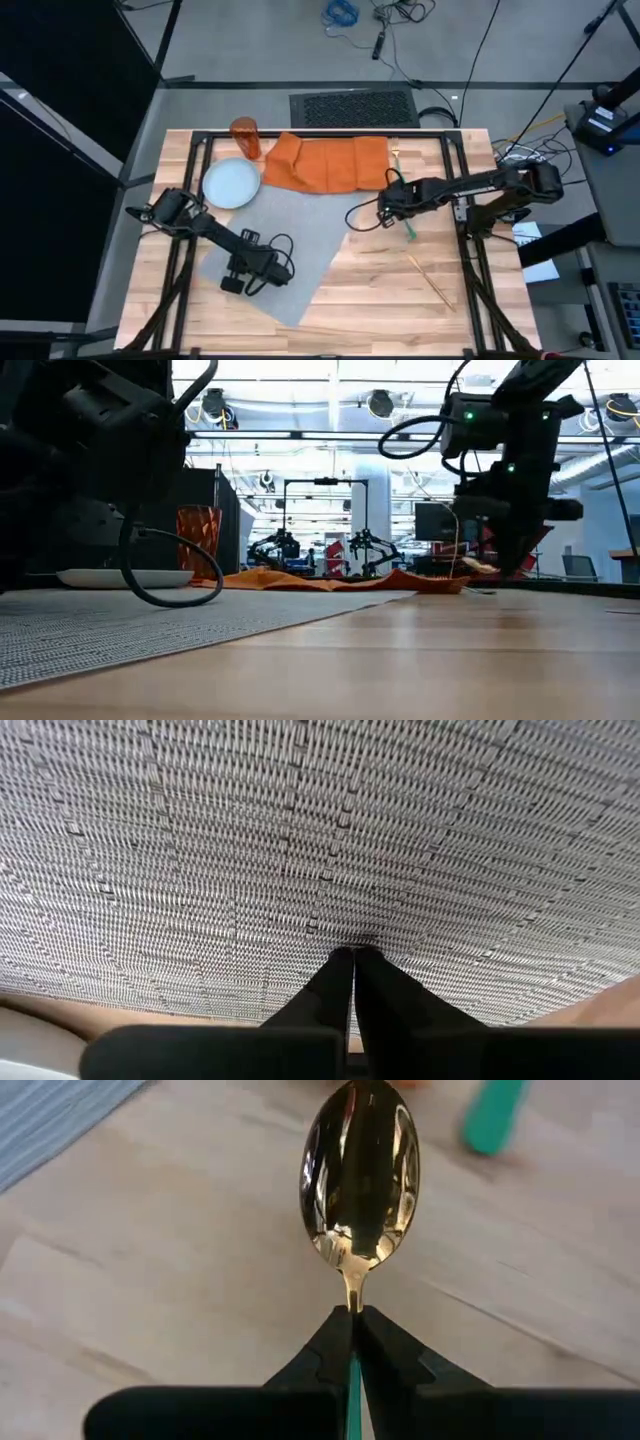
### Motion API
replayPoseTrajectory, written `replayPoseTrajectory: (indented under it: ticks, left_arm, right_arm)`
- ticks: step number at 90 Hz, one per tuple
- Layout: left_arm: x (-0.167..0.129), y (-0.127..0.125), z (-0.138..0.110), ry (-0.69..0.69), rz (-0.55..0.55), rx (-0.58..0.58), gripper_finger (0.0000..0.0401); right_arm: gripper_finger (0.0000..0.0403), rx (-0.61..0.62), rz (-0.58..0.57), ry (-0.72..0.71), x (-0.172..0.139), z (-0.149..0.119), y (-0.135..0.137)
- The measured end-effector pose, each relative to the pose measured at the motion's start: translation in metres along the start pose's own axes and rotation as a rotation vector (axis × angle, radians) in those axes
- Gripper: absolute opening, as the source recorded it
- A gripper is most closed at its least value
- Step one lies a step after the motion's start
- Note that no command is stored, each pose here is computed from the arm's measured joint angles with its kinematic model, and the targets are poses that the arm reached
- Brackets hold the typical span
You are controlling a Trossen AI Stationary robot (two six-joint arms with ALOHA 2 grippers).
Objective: Set table place
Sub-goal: Move the green spoon
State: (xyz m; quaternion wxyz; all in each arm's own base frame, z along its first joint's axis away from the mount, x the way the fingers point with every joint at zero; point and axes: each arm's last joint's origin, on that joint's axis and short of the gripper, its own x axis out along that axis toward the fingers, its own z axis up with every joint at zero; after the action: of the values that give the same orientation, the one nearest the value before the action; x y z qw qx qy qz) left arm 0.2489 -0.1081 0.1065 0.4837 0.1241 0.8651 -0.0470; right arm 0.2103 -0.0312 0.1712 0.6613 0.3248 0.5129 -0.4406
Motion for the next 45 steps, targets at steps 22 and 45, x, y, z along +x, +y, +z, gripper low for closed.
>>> replayPoseTrajectory:
  ticks: [22, 45]
  left_arm:
    - [0.000, 0.000, 0.000, 0.000, 0.000, 0.000, 0.0000]
    - [0.000, 0.000, 0.000, -0.001, 0.001, -0.007, 0.0000]
  right_arm:
    - [0.0000, 0.146, -0.034, -0.009, -0.013, 0.002, -0.018]
    - [0.0000, 0.236, -0.119, 0.066, -0.015, -0.006, -0.030]
